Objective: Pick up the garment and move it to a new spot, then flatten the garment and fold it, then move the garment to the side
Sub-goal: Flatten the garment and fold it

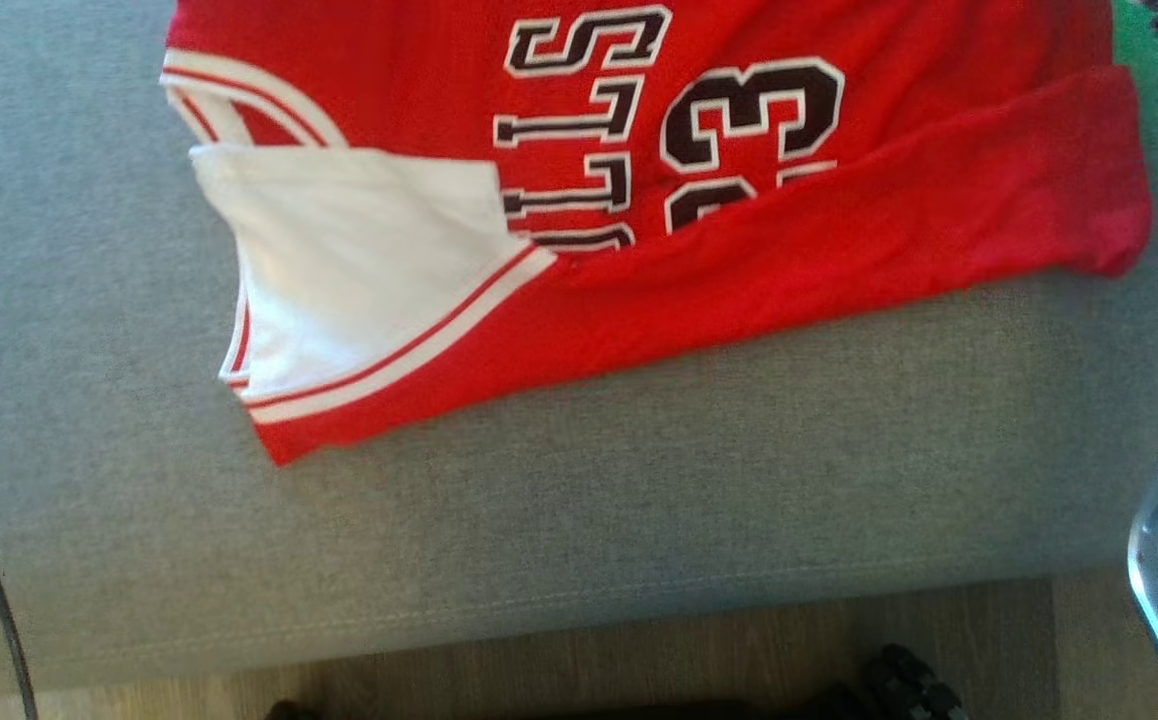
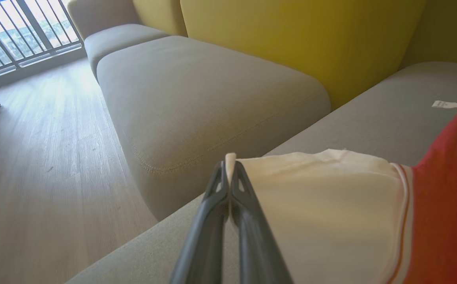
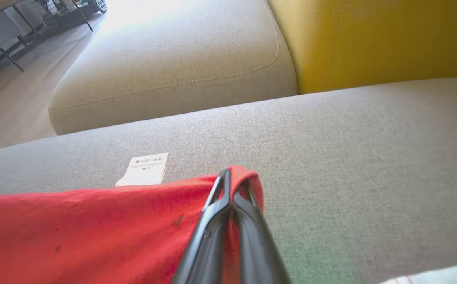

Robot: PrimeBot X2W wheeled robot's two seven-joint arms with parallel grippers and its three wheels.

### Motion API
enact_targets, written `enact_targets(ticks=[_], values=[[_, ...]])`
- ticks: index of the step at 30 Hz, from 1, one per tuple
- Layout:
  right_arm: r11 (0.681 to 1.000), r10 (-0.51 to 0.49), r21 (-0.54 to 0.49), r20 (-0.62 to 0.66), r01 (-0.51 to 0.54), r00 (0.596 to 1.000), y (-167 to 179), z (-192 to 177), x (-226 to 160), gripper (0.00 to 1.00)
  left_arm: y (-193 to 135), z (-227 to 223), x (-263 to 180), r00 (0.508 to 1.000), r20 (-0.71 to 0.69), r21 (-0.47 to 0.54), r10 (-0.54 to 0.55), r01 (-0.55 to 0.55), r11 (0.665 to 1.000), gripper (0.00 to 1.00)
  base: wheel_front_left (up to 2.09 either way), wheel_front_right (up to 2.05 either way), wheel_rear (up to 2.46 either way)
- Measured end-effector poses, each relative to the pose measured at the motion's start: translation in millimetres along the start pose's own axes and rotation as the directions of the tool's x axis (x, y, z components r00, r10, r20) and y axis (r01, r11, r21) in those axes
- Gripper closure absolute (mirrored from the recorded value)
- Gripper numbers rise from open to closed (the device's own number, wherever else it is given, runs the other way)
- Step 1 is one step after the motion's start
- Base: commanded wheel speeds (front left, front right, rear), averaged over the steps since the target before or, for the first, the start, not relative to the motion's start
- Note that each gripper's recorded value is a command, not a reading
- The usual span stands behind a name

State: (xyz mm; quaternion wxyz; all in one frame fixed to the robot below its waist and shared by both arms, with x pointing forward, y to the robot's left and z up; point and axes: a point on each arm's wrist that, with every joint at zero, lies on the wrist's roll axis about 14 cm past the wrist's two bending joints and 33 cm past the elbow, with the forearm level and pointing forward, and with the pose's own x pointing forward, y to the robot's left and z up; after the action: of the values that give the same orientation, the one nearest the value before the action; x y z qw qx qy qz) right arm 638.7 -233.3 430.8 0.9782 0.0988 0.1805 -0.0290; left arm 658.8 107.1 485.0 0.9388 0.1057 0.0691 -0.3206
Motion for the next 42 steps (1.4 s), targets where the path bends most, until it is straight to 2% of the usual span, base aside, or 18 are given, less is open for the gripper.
enact_targets(ticks=[6, 11, 18, 29, 37, 42], values=[[1.000, 0.025, 0.004, 0.019, -0.025, 1.000, 7, 8, -3, 1.00, -8, 24, -9, 0.997, 0.068, 0.023, -0.031, 0.029, 0.999, 1.00, 0.00, 0.00, 0.00], [1.000, 0.027, -0.005, -0.015, -0.027, 1.000, 1, -4, -12, 1.00, -13, 37, -30, 0.992, 0.117, 0.007, -0.045, 0.044, 0.999, 1.00, 0.00, 0.00, 0.00], [0.999, 0.037, -0.010, -0.049, -0.038, 0.998, -4, -17, -37, 1.00, -45, 15, -80, 0.991, 0.108, -0.102, -0.080, 0.091, 0.991, 1.00, 0.00, 0.00, 0.00], [0.999, 0.026, -0.037, -0.144, -0.031, 0.989, -16, -40, -69, 1.00, -88, -2, -138, 0.990, 0.102, -0.183, -0.101, 0.119, 0.976, 1.00, 0.00, 0.00, 0.00], [0.997, 0.022, -0.060, -0.237, -0.037, 0.971, -18, -65, -80, 1.00, -131, -47, -165, 0.990, 0.006, -0.310, -0.138, 0.133, 0.942, 1.00, 0.00, 0.00, 0.00], [0.996, 0.024, -0.079, -0.264, -0.047, 0.964, -16, -64, -81, 1.00, -139, -59, -171, 0.991, -0.020, -0.349, -0.131, 0.116, 0.930, 1.00, 0.00, 0.00, 0.00]])
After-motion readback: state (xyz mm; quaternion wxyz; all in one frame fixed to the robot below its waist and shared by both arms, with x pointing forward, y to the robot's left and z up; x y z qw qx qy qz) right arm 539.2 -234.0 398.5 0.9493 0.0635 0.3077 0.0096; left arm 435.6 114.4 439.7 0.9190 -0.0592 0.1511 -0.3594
